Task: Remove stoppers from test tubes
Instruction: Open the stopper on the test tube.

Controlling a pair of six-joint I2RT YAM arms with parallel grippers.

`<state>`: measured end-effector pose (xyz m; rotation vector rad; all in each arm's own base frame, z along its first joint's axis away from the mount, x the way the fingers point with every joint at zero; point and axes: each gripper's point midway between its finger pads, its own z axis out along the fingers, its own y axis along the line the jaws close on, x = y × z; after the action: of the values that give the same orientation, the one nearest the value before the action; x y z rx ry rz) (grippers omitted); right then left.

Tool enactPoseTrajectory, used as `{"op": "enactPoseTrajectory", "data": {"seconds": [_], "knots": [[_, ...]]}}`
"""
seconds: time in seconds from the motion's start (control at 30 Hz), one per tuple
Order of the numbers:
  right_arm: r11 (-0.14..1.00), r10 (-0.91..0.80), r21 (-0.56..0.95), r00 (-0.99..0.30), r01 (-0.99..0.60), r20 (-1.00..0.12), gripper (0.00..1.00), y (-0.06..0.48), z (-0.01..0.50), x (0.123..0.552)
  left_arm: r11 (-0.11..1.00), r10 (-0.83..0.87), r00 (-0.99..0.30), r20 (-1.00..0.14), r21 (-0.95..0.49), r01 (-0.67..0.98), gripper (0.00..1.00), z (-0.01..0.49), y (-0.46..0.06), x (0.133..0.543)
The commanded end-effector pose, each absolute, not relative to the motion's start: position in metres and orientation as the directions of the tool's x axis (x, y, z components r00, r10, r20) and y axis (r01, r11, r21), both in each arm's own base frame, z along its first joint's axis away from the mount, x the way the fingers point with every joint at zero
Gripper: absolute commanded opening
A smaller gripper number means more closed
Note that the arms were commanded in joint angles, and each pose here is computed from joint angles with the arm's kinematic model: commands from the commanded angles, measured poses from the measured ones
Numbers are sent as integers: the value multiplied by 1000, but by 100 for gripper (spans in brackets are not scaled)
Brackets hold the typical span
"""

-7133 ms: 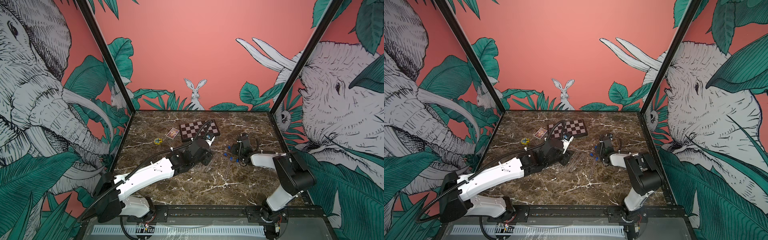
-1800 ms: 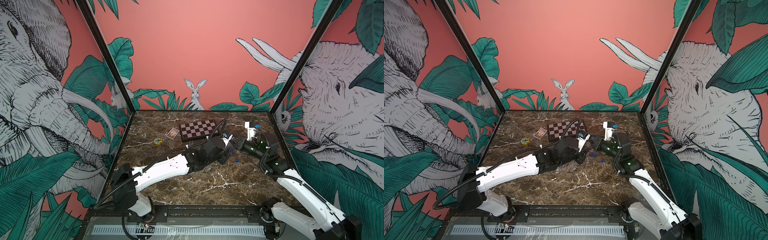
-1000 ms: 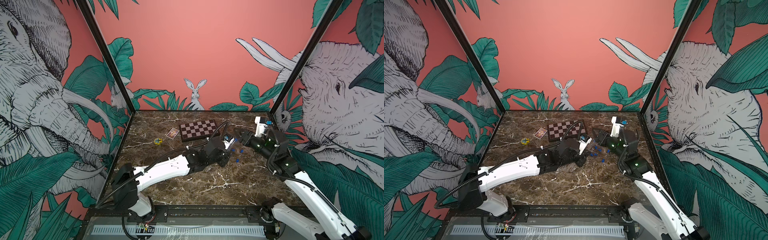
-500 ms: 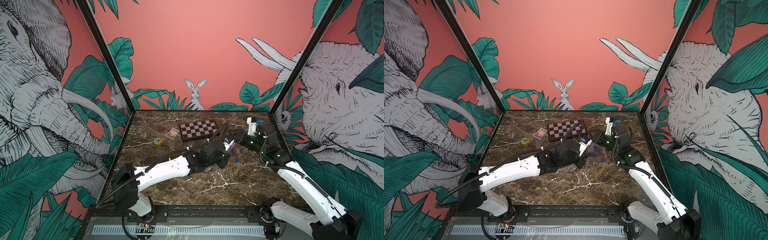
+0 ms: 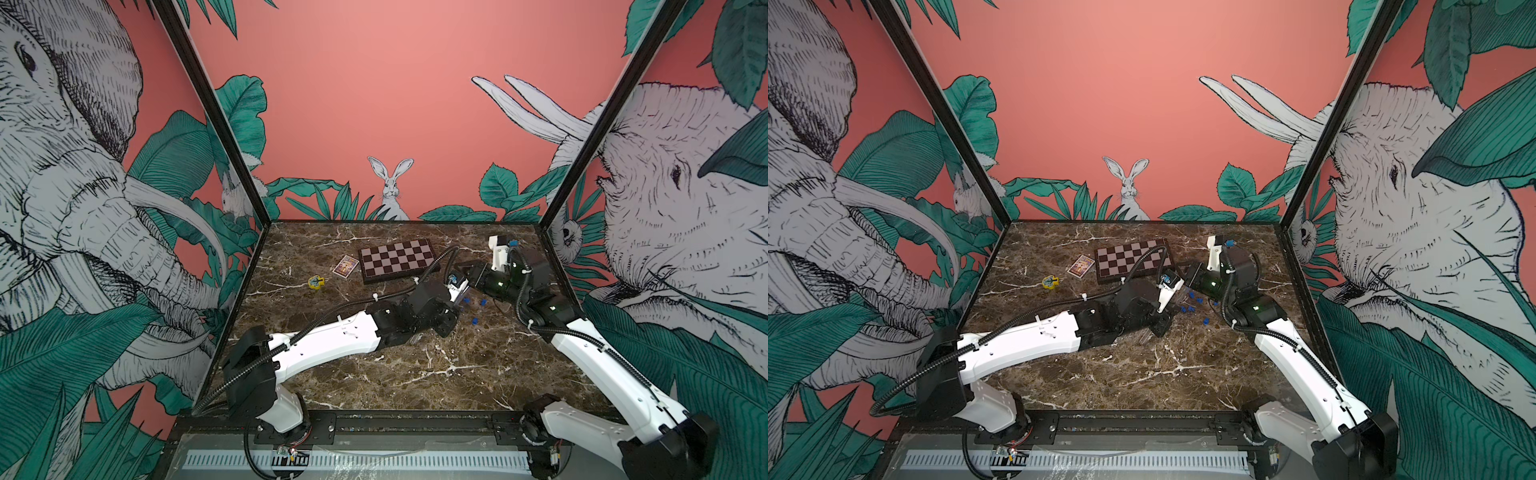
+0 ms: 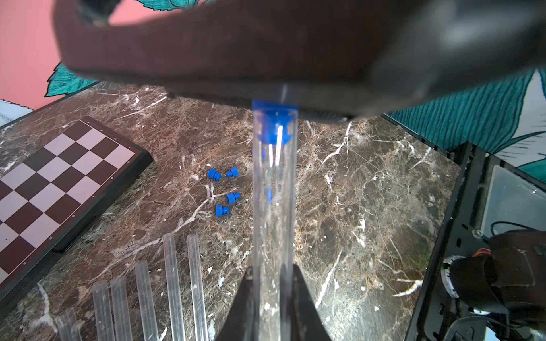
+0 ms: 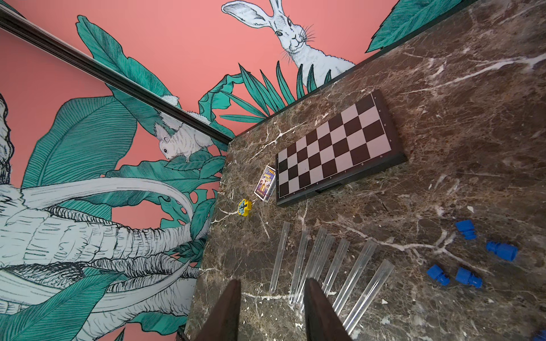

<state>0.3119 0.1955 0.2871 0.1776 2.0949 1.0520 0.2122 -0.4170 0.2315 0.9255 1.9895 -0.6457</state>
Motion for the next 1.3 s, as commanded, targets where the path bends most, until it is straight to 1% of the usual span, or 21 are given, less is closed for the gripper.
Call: {"op": "enactPoseTrajectory", "data": {"seconds": [0.0,0.1,0.23,0.43,0.83,1.07,1.2,1.27], "knots": [[625,452,746,-672,-229,-586,32,197,300,315,588,334,-353,-874,-99,803,0,251,-418,211],[626,455,746,-671,-227,-586,27,197,299,315,587,332,-352,-875,-100,803,0,252,-419,212],[618,454,753,-679,-226,-577,23,199,296,316,587,329,-348,-878,-98,803,0,254,-419,212],[614,453,757,-685,-225,-571,21,200,293,316,588,328,-344,-880,-95,804,0,256,-419,213],[610,464,761,-679,-222,-570,1,199,294,315,589,332,-344,-879,-92,803,0,254,-418,213],[598,480,767,-662,-233,-576,0,195,305,314,609,374,-342,-862,-50,792,0,235,-411,216],[560,505,795,-663,-235,-552,0,193,313,316,634,436,-343,-832,14,773,0,211,-401,222],[536,516,810,-667,-238,-538,0,192,315,318,642,445,-351,-824,20,766,0,202,-397,225]]}}
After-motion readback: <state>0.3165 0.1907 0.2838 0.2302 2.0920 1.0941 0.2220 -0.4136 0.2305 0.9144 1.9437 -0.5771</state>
